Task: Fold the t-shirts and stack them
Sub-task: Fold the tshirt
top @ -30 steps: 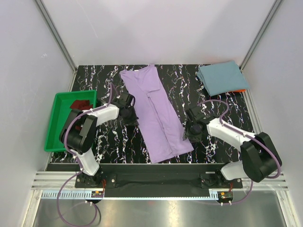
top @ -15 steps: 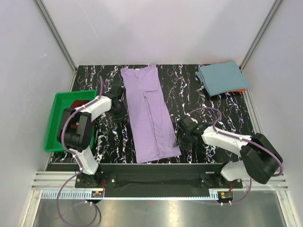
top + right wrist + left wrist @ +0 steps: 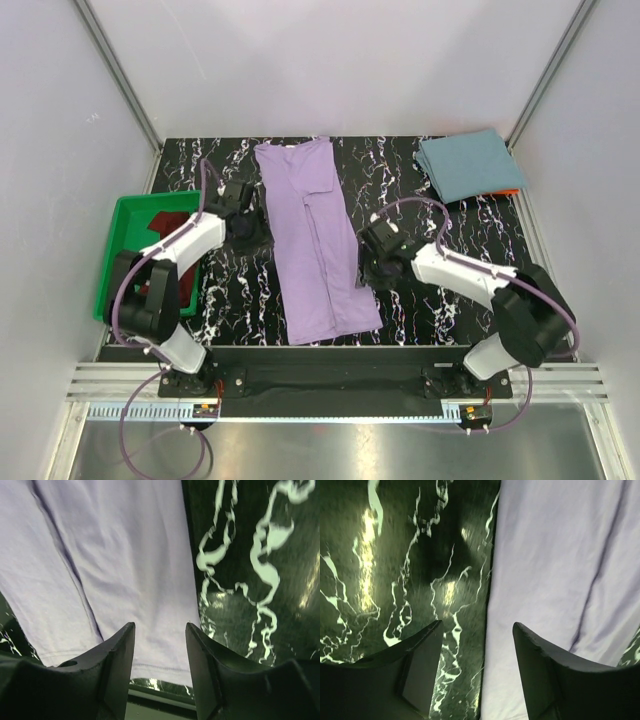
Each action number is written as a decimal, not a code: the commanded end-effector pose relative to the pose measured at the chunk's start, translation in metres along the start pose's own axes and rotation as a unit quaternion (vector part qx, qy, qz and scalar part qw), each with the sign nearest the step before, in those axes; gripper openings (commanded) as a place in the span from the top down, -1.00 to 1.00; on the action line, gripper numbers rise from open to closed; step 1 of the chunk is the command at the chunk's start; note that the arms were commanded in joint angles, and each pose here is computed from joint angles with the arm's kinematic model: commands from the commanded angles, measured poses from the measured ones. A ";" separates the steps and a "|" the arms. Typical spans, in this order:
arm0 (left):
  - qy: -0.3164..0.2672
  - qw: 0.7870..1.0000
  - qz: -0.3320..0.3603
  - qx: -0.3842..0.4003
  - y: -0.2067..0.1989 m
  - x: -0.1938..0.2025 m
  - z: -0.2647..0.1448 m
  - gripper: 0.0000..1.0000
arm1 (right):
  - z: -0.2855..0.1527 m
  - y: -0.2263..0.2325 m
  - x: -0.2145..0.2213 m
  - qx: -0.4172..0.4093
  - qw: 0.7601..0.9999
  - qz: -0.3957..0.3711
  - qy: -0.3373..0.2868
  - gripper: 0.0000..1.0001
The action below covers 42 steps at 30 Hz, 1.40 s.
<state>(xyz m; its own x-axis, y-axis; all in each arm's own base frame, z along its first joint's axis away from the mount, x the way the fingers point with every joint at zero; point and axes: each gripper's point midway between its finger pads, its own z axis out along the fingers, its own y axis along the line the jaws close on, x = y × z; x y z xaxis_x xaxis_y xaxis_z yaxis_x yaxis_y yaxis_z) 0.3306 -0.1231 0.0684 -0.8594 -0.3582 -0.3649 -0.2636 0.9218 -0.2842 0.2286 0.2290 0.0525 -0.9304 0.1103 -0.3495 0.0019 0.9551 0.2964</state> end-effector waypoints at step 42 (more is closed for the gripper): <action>-0.052 0.994 -0.053 0.086 -0.035 -0.205 0.135 0.38 | 0.180 0.060 -0.321 -0.216 0.968 0.058 -0.110 0.21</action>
<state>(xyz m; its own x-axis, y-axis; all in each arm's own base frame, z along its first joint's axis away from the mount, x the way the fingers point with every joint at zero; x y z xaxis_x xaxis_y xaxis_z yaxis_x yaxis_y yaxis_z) 0.5576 -0.0944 0.0279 -0.7870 -0.4802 -0.3873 -0.3148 0.8525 -0.4173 0.5931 0.2916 0.0294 -0.8211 0.2995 -0.4859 -0.1074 0.7549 0.6470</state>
